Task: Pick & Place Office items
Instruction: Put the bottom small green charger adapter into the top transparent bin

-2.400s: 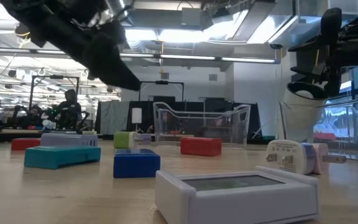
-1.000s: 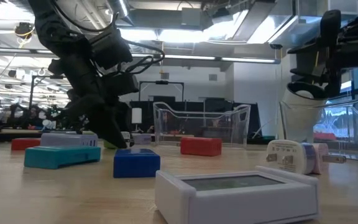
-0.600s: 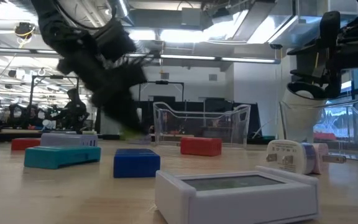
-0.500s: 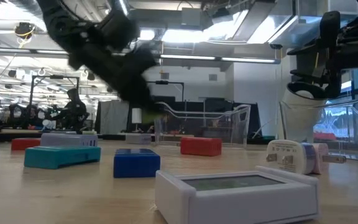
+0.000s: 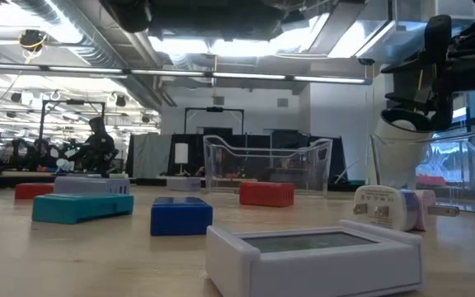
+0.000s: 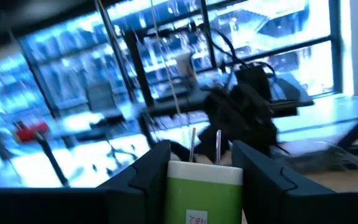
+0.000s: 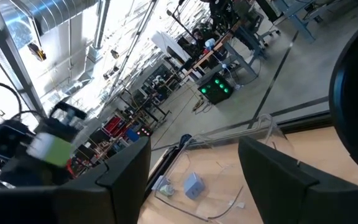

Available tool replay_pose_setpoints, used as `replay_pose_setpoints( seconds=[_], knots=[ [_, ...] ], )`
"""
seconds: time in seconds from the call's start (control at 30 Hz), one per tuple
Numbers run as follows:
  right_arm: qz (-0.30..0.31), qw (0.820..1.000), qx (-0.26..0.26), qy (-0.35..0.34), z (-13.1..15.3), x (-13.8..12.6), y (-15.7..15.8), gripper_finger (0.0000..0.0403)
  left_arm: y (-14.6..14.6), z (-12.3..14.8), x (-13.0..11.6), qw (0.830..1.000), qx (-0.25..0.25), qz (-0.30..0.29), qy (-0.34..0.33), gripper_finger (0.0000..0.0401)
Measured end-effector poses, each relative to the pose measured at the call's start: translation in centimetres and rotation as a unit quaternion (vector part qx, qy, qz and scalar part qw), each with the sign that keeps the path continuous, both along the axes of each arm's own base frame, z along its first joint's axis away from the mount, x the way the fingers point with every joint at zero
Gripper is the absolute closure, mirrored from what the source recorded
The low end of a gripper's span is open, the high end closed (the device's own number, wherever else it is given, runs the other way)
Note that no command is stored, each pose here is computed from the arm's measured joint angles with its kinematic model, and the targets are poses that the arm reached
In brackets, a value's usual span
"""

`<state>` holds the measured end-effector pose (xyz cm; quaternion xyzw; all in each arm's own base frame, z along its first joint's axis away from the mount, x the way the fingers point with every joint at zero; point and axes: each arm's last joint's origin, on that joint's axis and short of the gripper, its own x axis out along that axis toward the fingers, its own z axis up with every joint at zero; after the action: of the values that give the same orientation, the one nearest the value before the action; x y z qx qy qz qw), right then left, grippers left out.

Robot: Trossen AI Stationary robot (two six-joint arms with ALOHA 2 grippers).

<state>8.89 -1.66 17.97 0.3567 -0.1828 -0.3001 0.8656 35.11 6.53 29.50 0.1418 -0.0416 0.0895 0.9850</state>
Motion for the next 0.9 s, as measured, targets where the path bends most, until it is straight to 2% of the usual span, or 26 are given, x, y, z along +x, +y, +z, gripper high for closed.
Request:
replay_pose_setpoints(
  seconds=[0.13, 0.27, 0.33, 0.43, 0.5, 0.57, 0.67, 0.77, 0.9],
  knots=[
    [0.0, 1.0, 0.0, 0.01, -0.2, 0.0, 0.0, 0.0156, -0.1, 0.1, 0.1, 0.998, 0.054, 0.031, 0.011, 0.0249],
    [0.0, 1.0, 0.0, 0.014, -0.2, 0.0, 0.0, 0.0156, 0.3, 0.2, 0.0, 0.995, 0.036, 0.091, 0.007, 0.025],
    [0.0, 1.0, 0.0, 0.014, -0.2, 0.0, 0.0, 0.0156, 0.5, 0.3, -0.1, 0.994, 0.003, 0.105, -0.01, 0.025],
    [0.0, 1.0, 0.0, 0.014, -0.2, 0.0, 0.0, 0.0156, 0.8, 0.5, -0.2, 0.989, -0.088, 0.107, -0.046, 0.0246],
    [0.0, 1.0, 0.0, 0.014, -0.2, 0.0, 0.0, 0.0156, 1.1, 0.3, -0.3, 0.978, -0.166, 0.113, -0.062, 0.0244],
    [0.0, 1.0, -0.001, 0.014, -0.2, 0.0, 0.0, 0.0156, 1.3, -0.1, -0.3, 0.965, -0.223, 0.121, -0.06, 0.0243],
    [-0.002, 1.0, -0.003, 0.017, -0.3, 0.0, 0.0, 0.0156, 1.7, -1.7, 0.0, 0.952, -0.261, 0.157, -0.022, 0.0244],
    [-0.001, 1.0, 0.004, 0.01, -0.3, 0.0, 0.0, 0.0156, 2.2, -4.2, 0.7, 0.937, -0.286, 0.2, 0.013, 0.0245],
    [0.018, 0.999, 0.025, -0.009, -0.2, 0.1, 0.1, 0.0156, 3.4, -7.8, 1.8, 0.919, -0.318, 0.23, 0.041, 0.0244]
  ],
)
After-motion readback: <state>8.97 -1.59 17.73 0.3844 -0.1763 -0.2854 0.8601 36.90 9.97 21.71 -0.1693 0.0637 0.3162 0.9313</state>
